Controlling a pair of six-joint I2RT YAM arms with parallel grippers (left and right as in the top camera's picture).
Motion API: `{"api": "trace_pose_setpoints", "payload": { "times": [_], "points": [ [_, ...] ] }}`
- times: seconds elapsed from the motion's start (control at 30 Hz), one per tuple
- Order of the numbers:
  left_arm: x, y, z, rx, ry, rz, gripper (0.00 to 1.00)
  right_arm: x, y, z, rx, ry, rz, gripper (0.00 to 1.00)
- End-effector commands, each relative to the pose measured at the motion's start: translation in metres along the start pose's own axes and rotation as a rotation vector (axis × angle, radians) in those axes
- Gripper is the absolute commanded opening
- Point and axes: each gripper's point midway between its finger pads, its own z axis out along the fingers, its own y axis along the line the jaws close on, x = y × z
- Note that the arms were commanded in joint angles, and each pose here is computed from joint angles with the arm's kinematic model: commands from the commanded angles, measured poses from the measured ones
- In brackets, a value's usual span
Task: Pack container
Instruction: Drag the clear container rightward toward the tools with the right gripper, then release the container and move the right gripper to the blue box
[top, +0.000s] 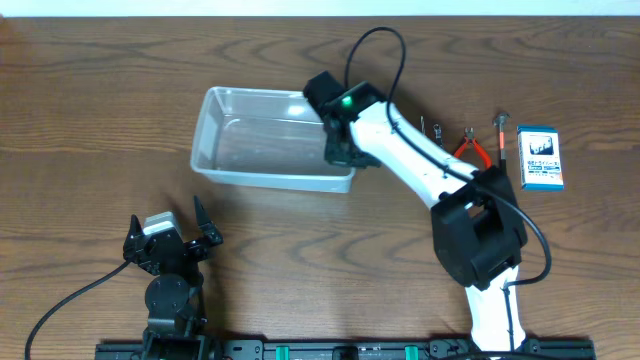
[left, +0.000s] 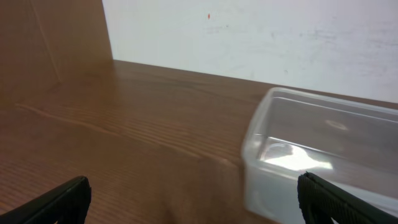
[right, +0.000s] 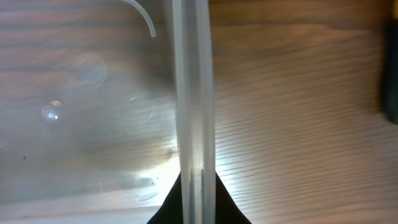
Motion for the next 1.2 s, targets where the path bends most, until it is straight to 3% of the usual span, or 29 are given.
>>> {"api": "trace_pose_setpoints", "payload": {
  "times": [0.0,0.4,0.53,0.83,1.03,1.17],
  "points": [
    [0.016,0.004,0.001,-0.021,0.043,0.020,0.98,-0.012,-0.040,0.016,0.131,0.003,-0.035,0.01],
    [0.016,0.004,0.001,-0.021,0.043,0.020,0.98,-0.036,-0.066,0.019,0.186,-0.022,-0.239,0.17],
    [0.016,0.004,0.001,-0.021,0.043,0.020,0.98,-0.040,-0.071,0.020,0.187,-0.016,-0.264,0.17],
    [0.016,0.004,0.001,-0.021,0.043,0.020,0.98,-0.035,-0.082,0.023,0.203,0.026,-0.244,0.16],
    [0.016,0.004,0.001,-0.021,0.043,0.020,0.98,-0.021,-0.084,0.020,0.221,0.060,-0.128,0.18],
    [0.016,0.004,0.001,-0.021,0.043,0.020,0.98,-0.021,-0.080,0.020,0.215,0.050,-0.130,0.29]
  ]
}}
